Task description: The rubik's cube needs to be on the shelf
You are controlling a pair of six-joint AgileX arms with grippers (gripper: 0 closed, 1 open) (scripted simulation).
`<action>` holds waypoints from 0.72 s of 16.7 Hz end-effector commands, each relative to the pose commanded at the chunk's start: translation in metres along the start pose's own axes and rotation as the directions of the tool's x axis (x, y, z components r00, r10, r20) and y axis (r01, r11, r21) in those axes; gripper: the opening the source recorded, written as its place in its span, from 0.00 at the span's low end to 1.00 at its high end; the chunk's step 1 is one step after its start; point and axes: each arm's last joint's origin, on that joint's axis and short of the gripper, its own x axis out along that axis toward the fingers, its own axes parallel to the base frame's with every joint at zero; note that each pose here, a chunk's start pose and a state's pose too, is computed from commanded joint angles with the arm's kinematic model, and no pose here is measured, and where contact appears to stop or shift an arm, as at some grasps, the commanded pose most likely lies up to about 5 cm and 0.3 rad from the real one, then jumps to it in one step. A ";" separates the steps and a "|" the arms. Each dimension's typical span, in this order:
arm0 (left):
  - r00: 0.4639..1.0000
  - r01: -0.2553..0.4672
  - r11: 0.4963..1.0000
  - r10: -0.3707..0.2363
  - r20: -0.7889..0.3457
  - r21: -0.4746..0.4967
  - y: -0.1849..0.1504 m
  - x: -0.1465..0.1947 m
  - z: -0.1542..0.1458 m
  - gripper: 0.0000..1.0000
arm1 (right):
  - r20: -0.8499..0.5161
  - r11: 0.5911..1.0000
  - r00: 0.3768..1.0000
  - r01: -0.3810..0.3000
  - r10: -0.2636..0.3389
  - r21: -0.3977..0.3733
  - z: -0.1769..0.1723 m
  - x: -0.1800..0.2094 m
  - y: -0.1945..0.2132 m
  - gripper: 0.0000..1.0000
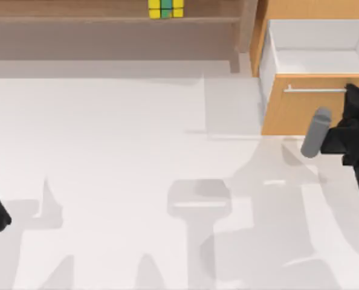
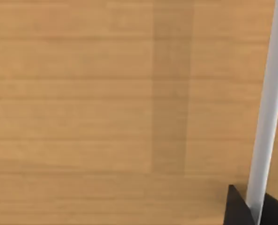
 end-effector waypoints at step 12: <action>1.000 0.000 1.000 0.000 0.000 0.000 0.000 0.000 0.000 1.00 | -0.001 1.000 1.000 0.015 -0.015 0.005 0.000 0.027 -0.004 0.00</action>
